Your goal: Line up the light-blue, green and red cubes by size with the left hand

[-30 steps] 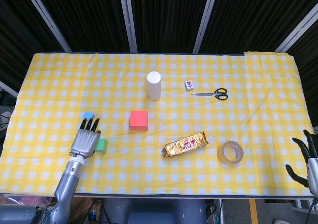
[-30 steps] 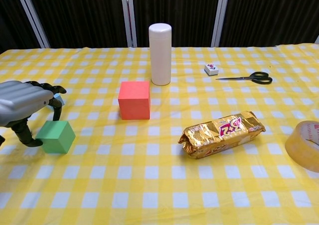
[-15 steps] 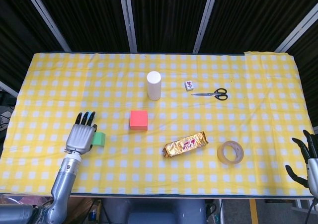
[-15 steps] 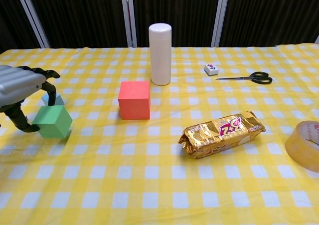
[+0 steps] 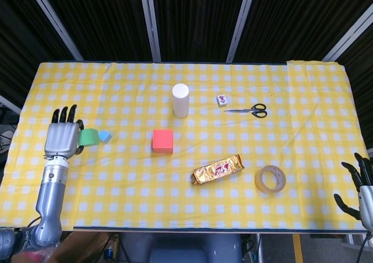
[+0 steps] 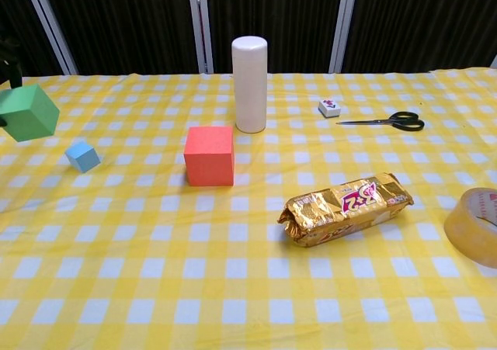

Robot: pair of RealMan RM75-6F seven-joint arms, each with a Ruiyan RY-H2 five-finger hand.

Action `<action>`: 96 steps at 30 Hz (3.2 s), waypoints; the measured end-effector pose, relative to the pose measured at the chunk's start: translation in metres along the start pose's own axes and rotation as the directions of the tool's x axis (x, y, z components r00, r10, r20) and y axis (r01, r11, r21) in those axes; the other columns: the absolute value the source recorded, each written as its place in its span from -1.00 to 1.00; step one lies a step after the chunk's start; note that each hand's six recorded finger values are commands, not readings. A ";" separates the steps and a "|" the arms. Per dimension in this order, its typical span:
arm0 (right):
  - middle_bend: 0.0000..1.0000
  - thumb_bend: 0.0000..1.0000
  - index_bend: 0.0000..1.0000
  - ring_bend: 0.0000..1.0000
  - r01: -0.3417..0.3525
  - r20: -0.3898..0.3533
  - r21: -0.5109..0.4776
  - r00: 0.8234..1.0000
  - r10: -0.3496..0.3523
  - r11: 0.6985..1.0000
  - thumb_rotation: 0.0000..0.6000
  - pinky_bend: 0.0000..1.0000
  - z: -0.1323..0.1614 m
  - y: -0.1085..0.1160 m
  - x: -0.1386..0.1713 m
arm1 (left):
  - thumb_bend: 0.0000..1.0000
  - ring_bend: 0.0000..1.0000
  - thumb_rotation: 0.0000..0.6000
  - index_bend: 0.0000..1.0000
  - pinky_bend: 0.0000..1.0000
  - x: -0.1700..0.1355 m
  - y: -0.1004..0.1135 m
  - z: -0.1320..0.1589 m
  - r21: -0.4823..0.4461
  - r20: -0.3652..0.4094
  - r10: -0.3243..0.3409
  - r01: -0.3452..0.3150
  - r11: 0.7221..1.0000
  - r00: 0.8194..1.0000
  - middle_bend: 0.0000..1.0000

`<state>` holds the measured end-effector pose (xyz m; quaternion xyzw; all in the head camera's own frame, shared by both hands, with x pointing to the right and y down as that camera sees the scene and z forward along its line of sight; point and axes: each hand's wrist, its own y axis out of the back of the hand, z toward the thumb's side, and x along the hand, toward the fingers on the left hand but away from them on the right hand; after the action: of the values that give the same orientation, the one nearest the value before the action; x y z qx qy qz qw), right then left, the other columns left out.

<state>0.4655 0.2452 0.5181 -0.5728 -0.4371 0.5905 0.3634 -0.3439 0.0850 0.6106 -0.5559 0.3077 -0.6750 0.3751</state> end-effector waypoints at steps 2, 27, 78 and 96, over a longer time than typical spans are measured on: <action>-1.00 -0.37 -0.61 -0.99 -0.002 0.000 0.002 1.000 0.002 1.000 1.00 -1.00 0.001 -0.001 -0.001 | -0.20 -1.00 1.00 -0.05 -1.00 0.004 0.005 -0.001 -0.042 -0.007 0.010 -0.011 0.999 1.000 -1.00; -1.00 -0.37 -0.61 -0.97 -0.026 0.021 0.000 0.999 0.026 1.000 1.00 -1.00 -0.004 -0.007 -0.010 | -0.20 -1.00 1.00 0.01 -1.00 0.038 -0.003 0.113 -0.036 0.119 -0.025 0.030 0.999 0.993 -1.00; -1.00 -0.37 -0.61 -0.96 -0.015 0.025 -0.022 1.000 0.016 1.000 1.00 -1.00 -0.010 -0.001 -0.009 | -0.20 -1.00 1.00 0.01 -1.00 0.033 -0.044 0.182 0.082 0.147 -0.121 0.110 0.991 0.982 -1.00; -1.00 -0.37 -0.61 -0.97 -0.011 0.027 -0.026 1.000 0.011 1.000 1.00 -1.00 -0.011 0.001 -0.009 | -0.20 -1.00 1.00 0.01 -1.00 0.032 -0.045 0.194 0.088 0.151 -0.123 0.111 0.990 0.981 -1.00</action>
<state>0.4773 0.2382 0.5211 -0.5717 -0.4466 0.5945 0.3468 -0.1641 0.0823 0.7017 -0.6090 0.2173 -0.6618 0.3793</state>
